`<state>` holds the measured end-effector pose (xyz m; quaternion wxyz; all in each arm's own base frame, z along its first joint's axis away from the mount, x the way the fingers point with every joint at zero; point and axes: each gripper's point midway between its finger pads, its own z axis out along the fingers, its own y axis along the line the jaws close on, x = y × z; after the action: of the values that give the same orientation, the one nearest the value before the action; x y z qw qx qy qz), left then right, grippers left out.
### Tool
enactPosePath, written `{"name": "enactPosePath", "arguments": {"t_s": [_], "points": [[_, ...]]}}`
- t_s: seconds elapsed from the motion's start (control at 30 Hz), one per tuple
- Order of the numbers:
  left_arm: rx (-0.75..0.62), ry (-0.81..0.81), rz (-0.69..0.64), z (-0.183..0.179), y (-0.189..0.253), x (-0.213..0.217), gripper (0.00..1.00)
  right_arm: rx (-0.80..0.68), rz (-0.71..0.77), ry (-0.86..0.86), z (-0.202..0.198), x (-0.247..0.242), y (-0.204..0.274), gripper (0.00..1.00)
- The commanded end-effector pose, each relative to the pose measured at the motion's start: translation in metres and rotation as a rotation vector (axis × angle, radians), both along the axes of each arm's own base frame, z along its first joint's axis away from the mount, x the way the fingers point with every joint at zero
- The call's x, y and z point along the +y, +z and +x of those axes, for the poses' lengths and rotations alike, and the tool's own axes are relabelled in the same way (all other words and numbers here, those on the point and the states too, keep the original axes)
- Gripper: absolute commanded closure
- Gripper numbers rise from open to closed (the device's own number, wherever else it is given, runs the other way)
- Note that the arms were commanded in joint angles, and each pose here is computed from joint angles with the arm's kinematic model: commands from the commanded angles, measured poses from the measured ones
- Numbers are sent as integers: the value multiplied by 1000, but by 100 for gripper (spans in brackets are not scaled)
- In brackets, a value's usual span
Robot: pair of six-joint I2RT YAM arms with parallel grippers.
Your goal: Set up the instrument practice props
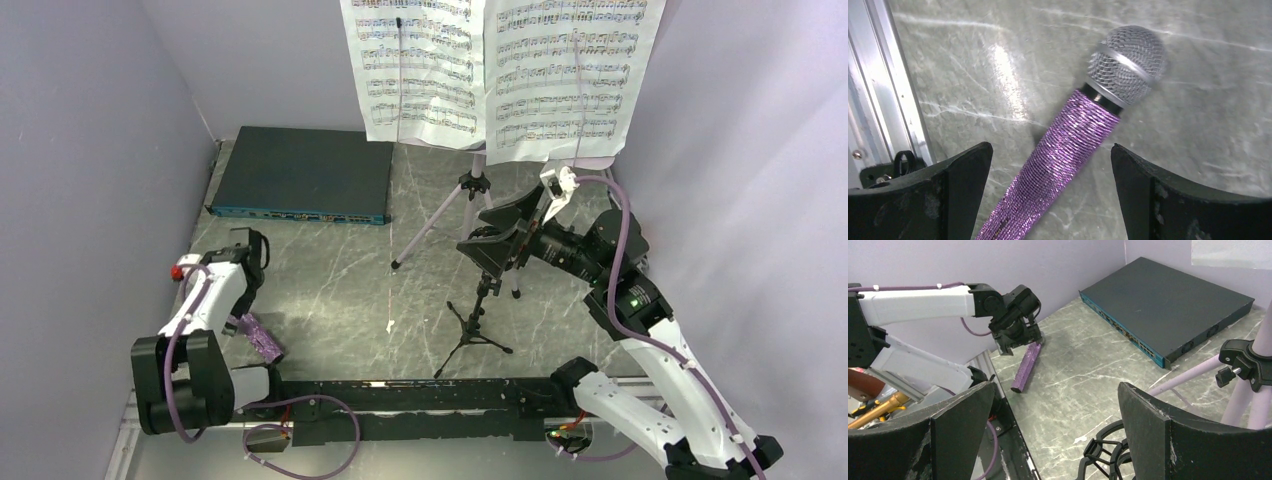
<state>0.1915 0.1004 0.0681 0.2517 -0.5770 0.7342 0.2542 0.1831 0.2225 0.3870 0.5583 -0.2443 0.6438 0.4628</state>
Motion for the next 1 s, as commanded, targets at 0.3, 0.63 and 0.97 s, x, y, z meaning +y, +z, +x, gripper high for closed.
{"name": "enactPosePath", "arguments": {"t_s": [0.3,0.63,0.97], "points": [[-157,-5,-316,32,-45,-20,11,21,-26,-152,7,-23,10,0],[-192,-11,-435,38,-70,-41,47,24,-125,-267,-11,-59,6,0],[-305,-125,-509,48,-61,-60,97,157,-192,-371,-16,-81,-31,0]]}}
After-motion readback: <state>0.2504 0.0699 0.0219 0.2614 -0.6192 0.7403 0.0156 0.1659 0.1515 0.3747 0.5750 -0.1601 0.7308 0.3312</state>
